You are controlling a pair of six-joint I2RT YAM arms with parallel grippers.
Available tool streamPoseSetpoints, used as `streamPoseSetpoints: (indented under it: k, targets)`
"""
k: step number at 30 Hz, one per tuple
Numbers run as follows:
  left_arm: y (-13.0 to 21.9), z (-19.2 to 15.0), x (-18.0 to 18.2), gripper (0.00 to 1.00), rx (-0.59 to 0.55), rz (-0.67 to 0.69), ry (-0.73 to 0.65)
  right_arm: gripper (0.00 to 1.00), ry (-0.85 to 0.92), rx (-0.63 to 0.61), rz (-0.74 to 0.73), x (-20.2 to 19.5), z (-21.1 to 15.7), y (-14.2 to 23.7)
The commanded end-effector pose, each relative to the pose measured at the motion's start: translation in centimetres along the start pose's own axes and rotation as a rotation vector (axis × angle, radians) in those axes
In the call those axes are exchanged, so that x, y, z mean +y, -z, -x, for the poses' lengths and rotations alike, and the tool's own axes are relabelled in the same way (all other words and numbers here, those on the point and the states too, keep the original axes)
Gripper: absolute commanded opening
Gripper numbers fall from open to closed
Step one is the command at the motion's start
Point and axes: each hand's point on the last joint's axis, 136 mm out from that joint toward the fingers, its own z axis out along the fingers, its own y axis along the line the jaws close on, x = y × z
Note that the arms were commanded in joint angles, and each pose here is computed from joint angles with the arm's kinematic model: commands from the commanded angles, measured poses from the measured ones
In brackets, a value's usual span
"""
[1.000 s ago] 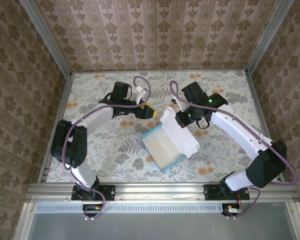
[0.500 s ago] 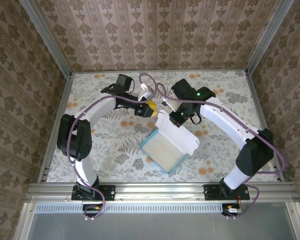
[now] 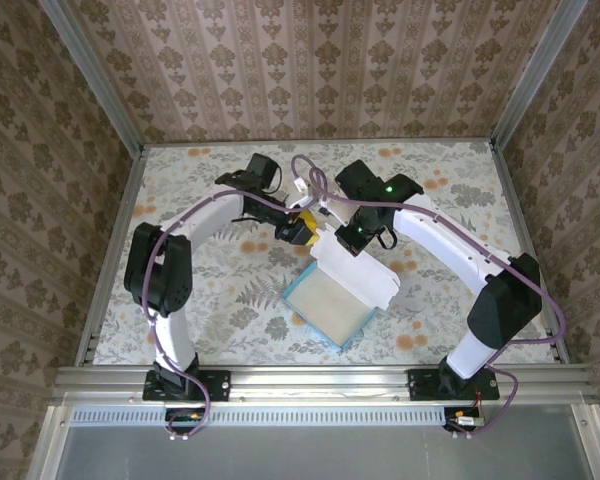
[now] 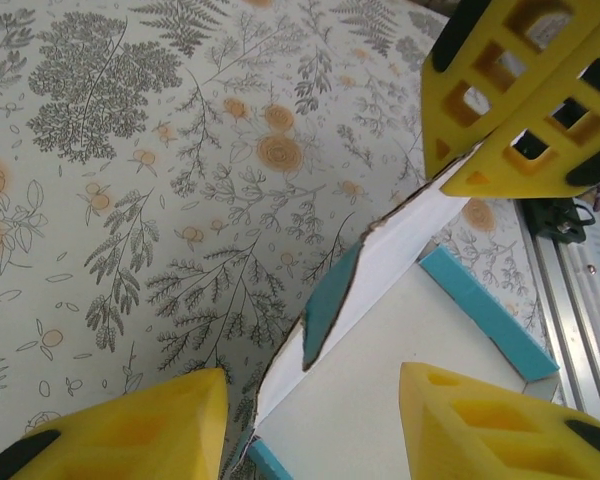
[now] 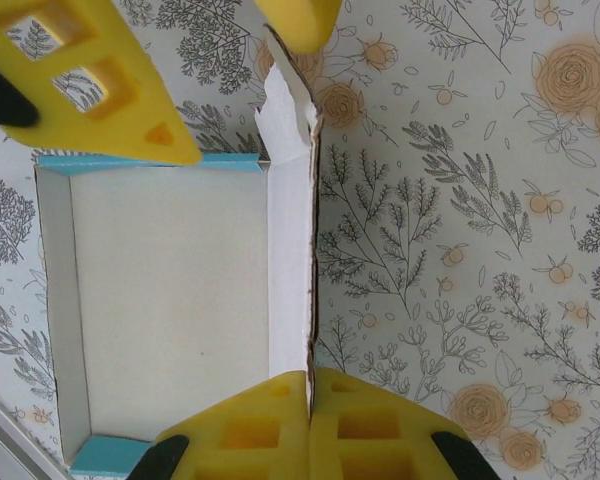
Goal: Fold the paper box
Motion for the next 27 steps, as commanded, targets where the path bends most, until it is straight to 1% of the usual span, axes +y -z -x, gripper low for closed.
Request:
streamPoseSetpoints:
  k: [1, 4, 8, 13, 15, 17, 18, 21, 22, 25, 27]
  targets:
    - [-0.6, -0.3, 0.2, 0.48, 0.046, 0.003, -0.022, 0.04, 0.038, 0.014, -0.019, 0.1, 0.1, 0.3]
    - [-1.1, -0.5, 0.1, 0.48, 0.066, -0.002, -0.027, 0.04, 0.042, 0.012, -0.022, 0.1, 0.2, 0.3]
    - [-1.3, -0.5, 0.6, 0.44, 0.071, 0.010, -0.030, 0.04, 0.047, 0.012, -0.021, 0.3, 0.3, 0.2]
    - [-1.7, -0.3, 0.3, 0.27, 0.075, -0.016, -0.028, 0.04, 0.046, 0.012, -0.031, 0.1, 0.3, 0.2]
    - [-1.9, -0.6, 0.3, 0.24, 0.083, -0.018, -0.026, 0.04, 0.047, 0.010, -0.033, 0.1, 0.3, 0.2]
    - [-2.0, -0.6, 0.2, 0.17, 0.087, -0.022, -0.026, 0.04, 0.046, 0.010, -0.035, 0.1, 0.4, 0.2]
    - [-2.0, -0.7, 0.2, 0.17, 0.091, -0.023, -0.024, 0.04, 0.047, 0.008, -0.037, 0.1, 0.4, 0.3]
    - [-2.2, -0.9, 0.1, 0.10, 0.097, -0.025, -0.023, 0.04, 0.047, 0.005, -0.041, 0.0, 0.5, 0.3]
    - [-2.3, -0.9, 0.0, 0.10, 0.099, -0.028, -0.023, 0.04, 0.046, 0.004, -0.043, -0.1, 0.5, 0.3]
    - [-2.3, -0.8, -0.1, 0.00, 0.096, -0.030, -0.026, 0.04, 0.045, -0.010, -0.044, 0.0, 0.6, 0.5]
    - [-2.4, -0.9, 0.0, 0.00, 0.094, -0.024, -0.025, 0.06, 0.044, -0.020, -0.045, 0.0, 0.7, 0.5]
